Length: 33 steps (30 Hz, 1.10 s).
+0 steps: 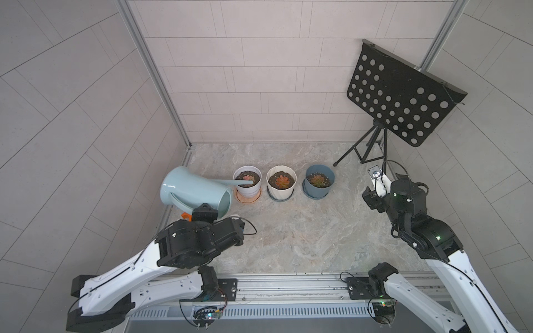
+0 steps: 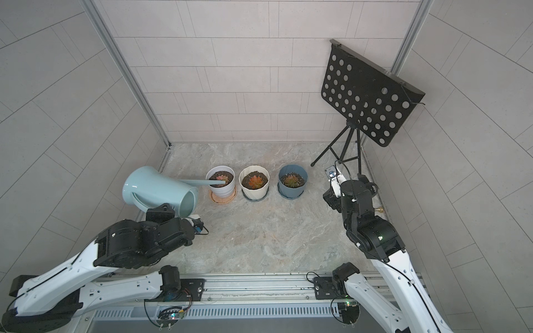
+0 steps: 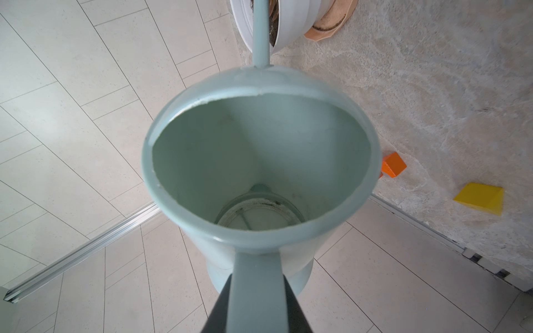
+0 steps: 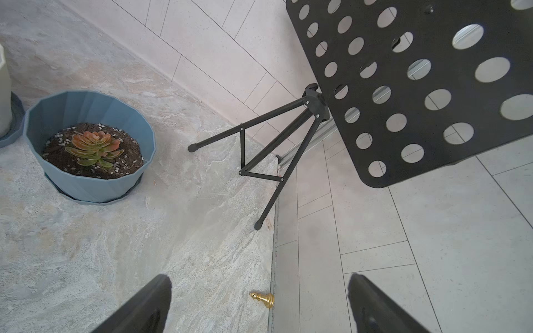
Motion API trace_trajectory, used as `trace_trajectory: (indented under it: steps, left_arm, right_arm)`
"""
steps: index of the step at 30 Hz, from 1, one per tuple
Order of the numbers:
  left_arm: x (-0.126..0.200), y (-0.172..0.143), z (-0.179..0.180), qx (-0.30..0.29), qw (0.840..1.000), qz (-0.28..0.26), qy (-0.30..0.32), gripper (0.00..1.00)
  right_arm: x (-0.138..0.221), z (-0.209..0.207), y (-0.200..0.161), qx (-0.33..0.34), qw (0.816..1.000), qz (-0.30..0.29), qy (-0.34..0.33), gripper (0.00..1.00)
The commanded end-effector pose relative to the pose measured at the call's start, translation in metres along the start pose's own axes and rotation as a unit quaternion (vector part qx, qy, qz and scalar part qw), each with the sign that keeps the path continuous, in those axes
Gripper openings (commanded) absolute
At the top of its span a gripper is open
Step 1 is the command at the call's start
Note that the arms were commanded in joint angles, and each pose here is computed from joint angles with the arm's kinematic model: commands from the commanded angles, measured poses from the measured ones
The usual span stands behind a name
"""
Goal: Water the succulent around the soil edge
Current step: Water the soil of the potted plant with water.
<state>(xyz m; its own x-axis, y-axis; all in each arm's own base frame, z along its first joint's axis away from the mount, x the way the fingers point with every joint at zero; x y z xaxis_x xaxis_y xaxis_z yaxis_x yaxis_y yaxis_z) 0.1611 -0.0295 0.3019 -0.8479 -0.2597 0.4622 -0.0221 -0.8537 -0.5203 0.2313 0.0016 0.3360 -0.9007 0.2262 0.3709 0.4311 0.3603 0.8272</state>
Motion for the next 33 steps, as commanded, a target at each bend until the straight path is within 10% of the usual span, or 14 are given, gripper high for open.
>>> trace_trajectory:
  steps: [1,33]
  left_arm:
    - [-0.001,0.000,0.009,-0.003,1.000,0.015,0.024,0.00]
    - [-0.014,0.020,0.029,0.020,0.999,0.014,0.039,0.00]
  right_arm:
    - [0.000,-0.002,0.002,-0.005,1.000,-0.009,-0.007,1.00]
    - [0.000,-0.003,0.004,-0.006,1.000,-0.011,-0.007,1.00]
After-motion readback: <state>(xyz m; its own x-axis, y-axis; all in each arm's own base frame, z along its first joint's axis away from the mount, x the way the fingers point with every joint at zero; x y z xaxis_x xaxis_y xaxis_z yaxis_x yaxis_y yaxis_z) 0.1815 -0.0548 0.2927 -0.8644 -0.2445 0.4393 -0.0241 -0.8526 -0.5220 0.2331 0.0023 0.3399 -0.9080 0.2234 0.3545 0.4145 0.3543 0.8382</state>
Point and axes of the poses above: each gripper's point midway between its finger pads, its own x axis back along the fingers, its own z axis along the line the jaws close on, y = z × x, the point moved 2 cm from there along x, back along the fingers, and after that the axes turned 13 degrees about -x, right-handed, at the moved point
